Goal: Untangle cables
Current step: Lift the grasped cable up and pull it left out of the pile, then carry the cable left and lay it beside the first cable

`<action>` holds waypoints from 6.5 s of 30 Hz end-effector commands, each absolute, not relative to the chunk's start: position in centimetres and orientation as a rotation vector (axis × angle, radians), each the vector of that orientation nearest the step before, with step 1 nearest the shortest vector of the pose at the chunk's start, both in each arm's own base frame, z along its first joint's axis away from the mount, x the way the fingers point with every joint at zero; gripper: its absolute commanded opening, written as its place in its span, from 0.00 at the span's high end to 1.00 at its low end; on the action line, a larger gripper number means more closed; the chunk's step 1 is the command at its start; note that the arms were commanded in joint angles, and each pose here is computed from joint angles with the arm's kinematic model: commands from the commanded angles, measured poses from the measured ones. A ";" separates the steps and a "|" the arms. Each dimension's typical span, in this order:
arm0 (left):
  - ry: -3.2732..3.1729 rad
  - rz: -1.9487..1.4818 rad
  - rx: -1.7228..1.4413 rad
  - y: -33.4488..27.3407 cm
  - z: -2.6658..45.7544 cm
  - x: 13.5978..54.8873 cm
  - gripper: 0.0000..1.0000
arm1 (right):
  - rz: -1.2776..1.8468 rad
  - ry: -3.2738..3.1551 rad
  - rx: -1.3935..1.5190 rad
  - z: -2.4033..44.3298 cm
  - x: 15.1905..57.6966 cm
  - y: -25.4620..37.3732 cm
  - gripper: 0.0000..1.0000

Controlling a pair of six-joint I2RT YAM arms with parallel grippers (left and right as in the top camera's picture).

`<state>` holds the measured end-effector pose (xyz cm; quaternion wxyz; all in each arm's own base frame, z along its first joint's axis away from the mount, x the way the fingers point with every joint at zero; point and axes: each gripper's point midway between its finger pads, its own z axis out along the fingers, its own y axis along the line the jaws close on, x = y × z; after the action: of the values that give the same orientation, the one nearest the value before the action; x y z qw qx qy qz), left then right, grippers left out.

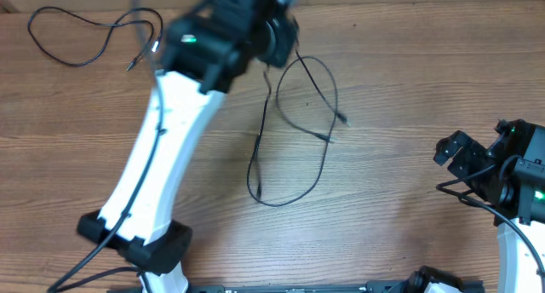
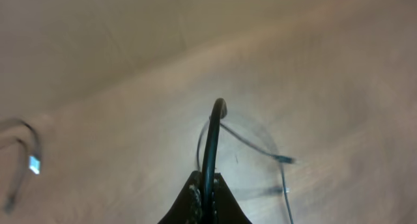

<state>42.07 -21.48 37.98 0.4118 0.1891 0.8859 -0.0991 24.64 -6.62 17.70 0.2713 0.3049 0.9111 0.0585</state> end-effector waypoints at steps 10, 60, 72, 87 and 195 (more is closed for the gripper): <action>1.979 -0.287 0.420 -20.0 47.2 41.0 0.96 | 0.160 2.425 0.803 18.7 25.2 -6.8 0.00; 2.048 0.495 0.560 -11.4 45.0 41.0 0.96 | 0.169 2.424 0.800 18.7 25.2 -6.7 0.00; 2.087 0.431 0.331 -10.5 44.9 40.9 0.96 | 0.179 2.426 0.792 18.7 25.2 -6.5 0.00; 2.067 -0.007 -0.841 -5.5 41.7 39.1 0.96 | 0.178 2.423 0.791 18.8 25.3 -6.5 0.00; 1.826 -0.066 -1.879 37.2 16.1 37.3 0.00 | 0.169 2.456 0.770 18.4 24.8 -6.4 0.00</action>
<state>35.67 38.50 15.92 0.2532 -0.7666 0.5901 0.0038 24.48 -6.21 17.58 0.2660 0.2910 0.9168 0.0642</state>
